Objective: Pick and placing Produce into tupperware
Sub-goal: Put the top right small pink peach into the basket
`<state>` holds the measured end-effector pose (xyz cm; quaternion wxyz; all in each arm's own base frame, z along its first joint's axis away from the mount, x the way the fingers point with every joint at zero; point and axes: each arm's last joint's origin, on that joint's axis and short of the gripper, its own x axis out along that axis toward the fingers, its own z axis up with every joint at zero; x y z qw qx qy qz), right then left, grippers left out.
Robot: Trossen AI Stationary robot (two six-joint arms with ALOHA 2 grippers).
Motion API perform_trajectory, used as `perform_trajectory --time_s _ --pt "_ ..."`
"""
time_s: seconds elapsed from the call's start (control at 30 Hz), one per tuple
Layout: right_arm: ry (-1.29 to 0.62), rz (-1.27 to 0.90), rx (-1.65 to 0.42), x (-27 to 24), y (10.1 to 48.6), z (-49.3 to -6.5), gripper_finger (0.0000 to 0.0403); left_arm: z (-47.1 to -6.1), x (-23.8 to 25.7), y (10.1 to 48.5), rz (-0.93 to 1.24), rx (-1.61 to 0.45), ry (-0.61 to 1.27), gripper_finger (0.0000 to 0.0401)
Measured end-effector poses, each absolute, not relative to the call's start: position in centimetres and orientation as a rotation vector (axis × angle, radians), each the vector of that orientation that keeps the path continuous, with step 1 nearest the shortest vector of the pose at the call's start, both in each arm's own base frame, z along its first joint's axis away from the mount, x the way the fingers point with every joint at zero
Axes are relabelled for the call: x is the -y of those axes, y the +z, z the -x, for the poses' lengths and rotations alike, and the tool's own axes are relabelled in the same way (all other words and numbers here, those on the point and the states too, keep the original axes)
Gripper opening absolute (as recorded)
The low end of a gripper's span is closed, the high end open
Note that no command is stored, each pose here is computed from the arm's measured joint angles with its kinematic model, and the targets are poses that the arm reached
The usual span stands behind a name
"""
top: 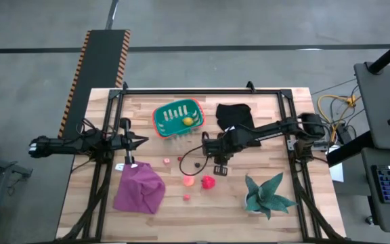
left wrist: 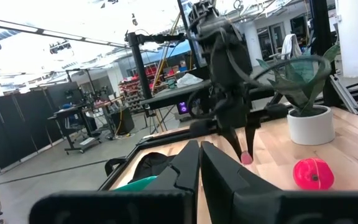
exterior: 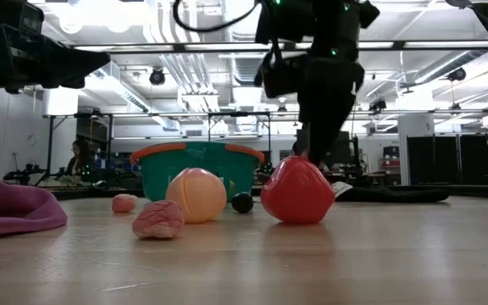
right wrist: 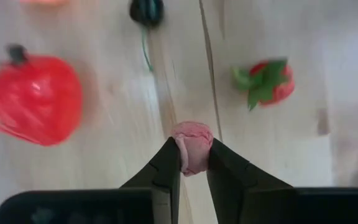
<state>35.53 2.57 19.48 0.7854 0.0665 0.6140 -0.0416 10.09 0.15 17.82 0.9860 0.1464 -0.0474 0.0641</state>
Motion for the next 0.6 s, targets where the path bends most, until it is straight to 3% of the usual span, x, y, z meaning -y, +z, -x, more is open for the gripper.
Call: perform_trajectory --time_s 0.6 --pt "0.228 0.115 -0.661 -3.2 24.8 -39.7 0.0054 -10.1 -0.2 17.8 -0.294 0.097 0.134 0.0002"
